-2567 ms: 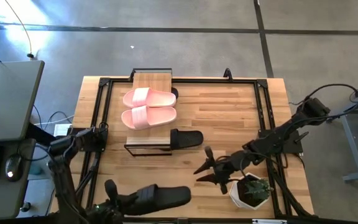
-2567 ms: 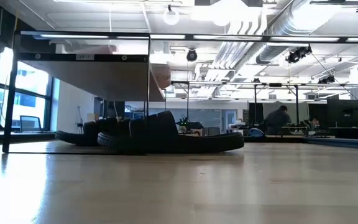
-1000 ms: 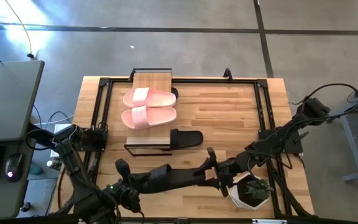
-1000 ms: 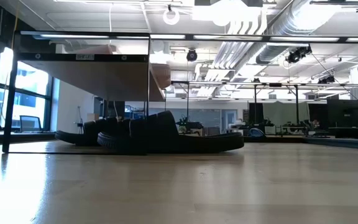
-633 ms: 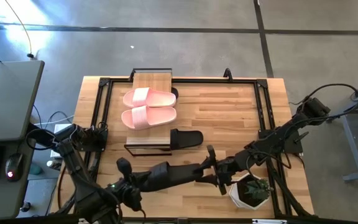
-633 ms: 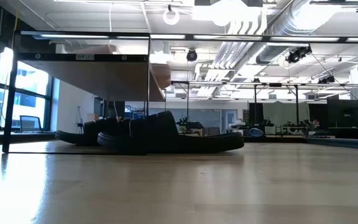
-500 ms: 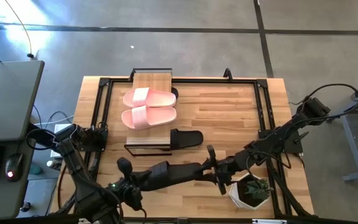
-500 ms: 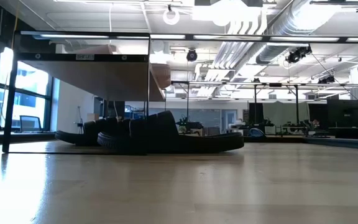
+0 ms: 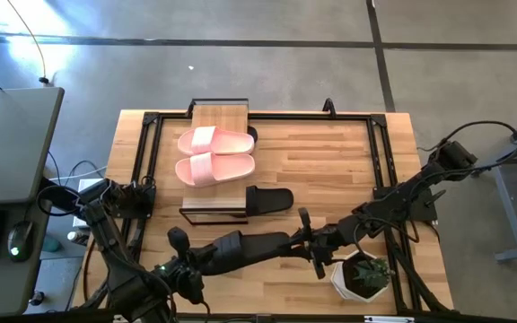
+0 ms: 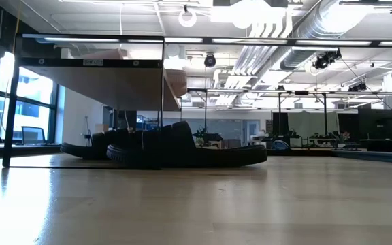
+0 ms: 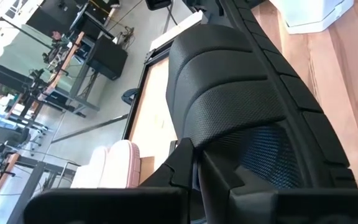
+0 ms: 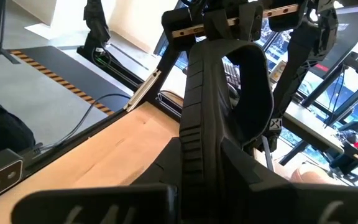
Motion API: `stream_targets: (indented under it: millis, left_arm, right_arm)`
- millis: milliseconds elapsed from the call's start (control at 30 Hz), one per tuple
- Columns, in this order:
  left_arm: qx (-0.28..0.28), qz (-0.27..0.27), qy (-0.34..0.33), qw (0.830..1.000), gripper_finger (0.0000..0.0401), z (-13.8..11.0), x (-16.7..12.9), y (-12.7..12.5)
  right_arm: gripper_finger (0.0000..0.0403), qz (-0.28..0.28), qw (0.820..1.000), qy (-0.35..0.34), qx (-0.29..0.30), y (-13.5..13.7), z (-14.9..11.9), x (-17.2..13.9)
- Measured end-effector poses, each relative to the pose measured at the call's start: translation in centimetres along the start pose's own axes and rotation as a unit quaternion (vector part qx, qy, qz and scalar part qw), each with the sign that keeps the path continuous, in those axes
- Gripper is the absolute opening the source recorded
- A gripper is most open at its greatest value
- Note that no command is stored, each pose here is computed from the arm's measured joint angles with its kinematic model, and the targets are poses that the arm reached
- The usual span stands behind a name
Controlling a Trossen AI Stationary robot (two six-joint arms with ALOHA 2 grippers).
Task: Pick and place slides into the shelf
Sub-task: Put the black slide under the shelf
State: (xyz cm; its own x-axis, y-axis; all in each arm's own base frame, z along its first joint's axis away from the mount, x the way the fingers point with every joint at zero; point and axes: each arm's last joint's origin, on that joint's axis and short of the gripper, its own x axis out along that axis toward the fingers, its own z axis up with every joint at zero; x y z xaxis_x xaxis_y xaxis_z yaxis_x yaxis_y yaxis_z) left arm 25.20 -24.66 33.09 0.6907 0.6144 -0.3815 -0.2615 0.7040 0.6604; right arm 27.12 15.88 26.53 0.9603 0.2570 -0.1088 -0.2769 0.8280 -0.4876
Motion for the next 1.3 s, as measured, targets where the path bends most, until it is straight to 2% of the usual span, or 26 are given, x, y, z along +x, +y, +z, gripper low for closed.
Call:
stream_targets:
  millis: [300, 633, 767, 967, 1167, 1300]
  left_arm:
    - [-0.010, -0.002, 0.001, 1.000, 0.0047, 0.0, 0.0, 0.0]
    - [-0.048, -0.043, 0.020, 0.998, 0.0161, 1.1, -0.7, 1.0]
    - [-0.062, -0.066, 0.027, 0.996, 0.0193, 1.8, -1.2, 1.7]
    - [-0.077, -0.101, 0.034, 0.991, 0.0195, 2.8, -1.9, 2.7]
    - [-0.098, -0.139, 0.043, 0.984, 0.0173, 3.5, -2.6, 3.7]
    - [-0.109, -0.151, 0.043, 0.981, 0.0159, 3.8, -2.9, 4.5]
  right_arm:
    - [0.0038, -0.006, 1.000, 0.004, 0.000, 0.0, 0.0, 0.0]
    - [0.0037, -0.014, 1.000, 0.010, -0.001, -0.1, -0.1, 0.0]
    - [0.0037, -0.024, 1.000, 0.017, -0.002, -0.1, -0.2, 0.0]
    - [0.0037, -0.030, 0.999, 0.031, -0.013, -0.1, -0.4, 0.0]
    - [0.0037, -0.109, 0.985, 0.123, -0.054, -0.5, -1.6, -0.1]
    - [0.0037, -0.099, 0.984, 0.134, -0.066, -0.9, -2.1, 0.0]
